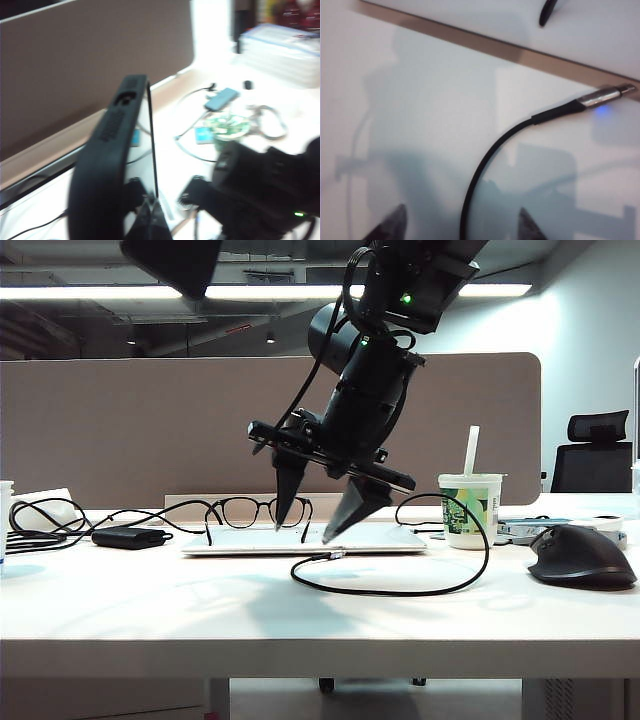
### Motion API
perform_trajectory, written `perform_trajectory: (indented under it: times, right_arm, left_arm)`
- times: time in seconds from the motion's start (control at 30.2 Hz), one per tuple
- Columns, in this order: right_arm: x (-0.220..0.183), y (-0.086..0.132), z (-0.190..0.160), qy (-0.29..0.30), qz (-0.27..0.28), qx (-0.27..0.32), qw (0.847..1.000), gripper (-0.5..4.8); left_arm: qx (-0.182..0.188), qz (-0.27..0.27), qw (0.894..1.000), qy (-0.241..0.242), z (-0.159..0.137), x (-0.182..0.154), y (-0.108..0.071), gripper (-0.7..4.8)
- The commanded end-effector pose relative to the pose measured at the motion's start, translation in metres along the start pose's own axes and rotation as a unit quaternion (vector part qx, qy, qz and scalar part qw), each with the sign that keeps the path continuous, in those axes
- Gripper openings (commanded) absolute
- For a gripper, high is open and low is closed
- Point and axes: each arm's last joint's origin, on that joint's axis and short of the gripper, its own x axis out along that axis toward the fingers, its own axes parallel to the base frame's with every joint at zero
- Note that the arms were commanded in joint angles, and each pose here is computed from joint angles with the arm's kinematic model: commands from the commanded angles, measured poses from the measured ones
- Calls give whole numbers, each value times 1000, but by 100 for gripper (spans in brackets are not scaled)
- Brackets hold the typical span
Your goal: Pick up the black phone, pick up the charger plug, insert the charger plug into the phone's charging port, and finally place the connected phone back on the desk.
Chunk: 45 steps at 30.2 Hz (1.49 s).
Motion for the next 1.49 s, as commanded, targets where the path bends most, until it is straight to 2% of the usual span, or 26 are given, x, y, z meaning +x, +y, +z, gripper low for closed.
perform_trajectory:
  times: [0.03, 0.36, 0.5, 0.63, 0.69, 0.83, 0.96, 1.03, 1.16, 1.22, 1.36, 1.49]
  right_arm:
    - [0, 5, 0, -10, -10, -6, 1000, 262]
    - [14, 24, -10, -21, -51, -59, 997, 260]
    - [23, 29, -17, -8, -66, -78, 995, 213]
    - [33, 29, -23, 6, -81, -85, 993, 198]
    - [37, 28, -25, 16, -84, -95, 992, 149]
    - [40, 27, -31, 45, -89, -140, 985, -2]
    - [38, 26, -32, 55, -86, -202, 974, -6]
    - [35, 26, -30, 62, -75, -267, 959, -6]
    - [23, 28, -29, 73, -64, -392, 915, -6]
    - [16, 29, -28, 77, -60, -428, 898, -6]
    - [2, 29, -25, 76, -55, -467, 879, -6]
    - [-12, 29, -26, 93, -46, -541, 834, -6]
  left_arm:
    - [5, 42, 998, -40, 12, -12, 2, -6]
    - [10, 47, 996, -72, 20, -25, 1, -6]
    - [10, 47, 996, -71, 20, -26, 1, -6]
    - [10, 47, 996, -71, 20, -26, 1, -6]
    - [10, 47, 996, -71, 20, -26, 1, -6]
    - [10, 48, 996, -72, 21, -27, 1, -7]
    - [10, 48, 996, -73, 21, -28, 1, -6]
    - [10, 48, 996, -73, 21, -28, 1, -6]
    - [10, 48, 996, -73, 21, -28, 1, -6]
    - [10, 48, 996, -73, 21, -28, 1, -6]
    - [10, 48, 996, -74, 21, -28, 1, -6]
    - [10, 48, 996, -74, 21, -28, 1, -6]
